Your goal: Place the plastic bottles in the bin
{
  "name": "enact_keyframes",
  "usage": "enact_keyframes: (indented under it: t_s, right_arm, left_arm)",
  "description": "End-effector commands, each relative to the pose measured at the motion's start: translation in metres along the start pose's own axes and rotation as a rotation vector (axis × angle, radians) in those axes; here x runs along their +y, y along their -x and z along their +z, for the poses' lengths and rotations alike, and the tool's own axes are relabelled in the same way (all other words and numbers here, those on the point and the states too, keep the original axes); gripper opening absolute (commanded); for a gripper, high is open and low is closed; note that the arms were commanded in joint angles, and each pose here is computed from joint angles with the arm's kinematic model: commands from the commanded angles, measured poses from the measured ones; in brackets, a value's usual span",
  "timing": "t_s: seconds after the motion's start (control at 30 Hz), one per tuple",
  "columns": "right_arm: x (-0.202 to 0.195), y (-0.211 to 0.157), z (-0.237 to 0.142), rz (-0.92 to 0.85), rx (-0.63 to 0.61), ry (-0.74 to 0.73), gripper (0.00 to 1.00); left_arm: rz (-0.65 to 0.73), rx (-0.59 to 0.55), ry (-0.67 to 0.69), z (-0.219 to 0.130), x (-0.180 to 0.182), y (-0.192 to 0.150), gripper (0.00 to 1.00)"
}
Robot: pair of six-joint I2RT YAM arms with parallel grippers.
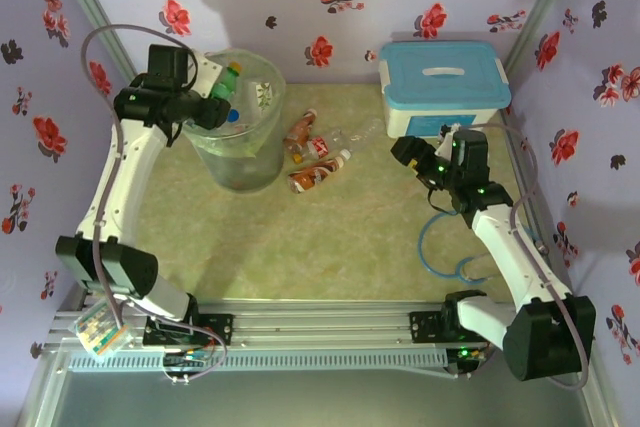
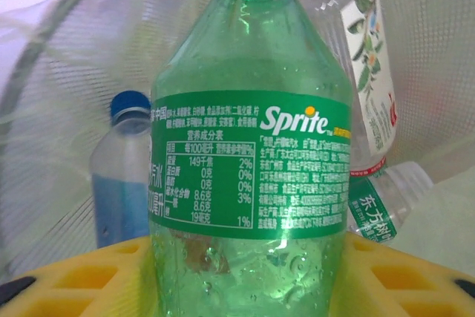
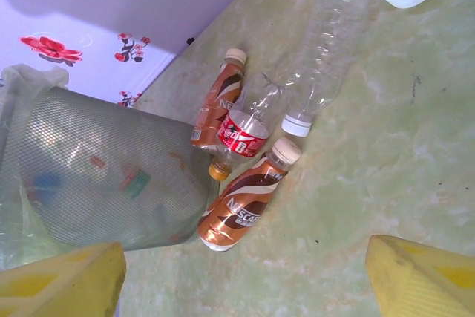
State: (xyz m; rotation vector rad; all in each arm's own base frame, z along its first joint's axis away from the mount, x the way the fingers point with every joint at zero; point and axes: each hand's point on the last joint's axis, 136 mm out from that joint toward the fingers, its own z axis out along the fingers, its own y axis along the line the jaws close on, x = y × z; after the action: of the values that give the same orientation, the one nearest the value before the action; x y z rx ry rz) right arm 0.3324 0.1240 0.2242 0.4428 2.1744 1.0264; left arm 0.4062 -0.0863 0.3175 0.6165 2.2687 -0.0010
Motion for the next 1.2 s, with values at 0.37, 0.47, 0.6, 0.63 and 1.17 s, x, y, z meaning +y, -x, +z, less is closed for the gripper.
enact_keyframes:
  t_s: [0.37,0.47,0.6,0.63,1.17]
  right_arm:
    - [0.001,0.003,-0.003,-0.026,-0.013,0.015,0.85]
    - [0.0,0.003,-0.003,-0.024,-0.012,0.012,0.85]
    - [-0.001,0.003,-0.001,-0.023,-0.009,0.013,0.85]
    - [-0.002,0.003,0.0,-0.02,-0.007,0.011,0.85]
    - [-0.003,0.002,-0.005,-0.027,-0.011,0.004,0.85]
  left_arm:
    - [0.111,-0.013,-0.051,0.019,0.025,0.021,0.89]
    - [0.083,-0.029,0.014,0.014,0.037,0.028,0.9]
    - [0.044,-0.043,0.072,0.009,0.048,0.034,0.83]
    - [0.035,-0.047,0.075,0.01,0.048,0.035,0.79]
    - [-0.056,0.089,0.013,0.078,0.025,0.005,0.5]
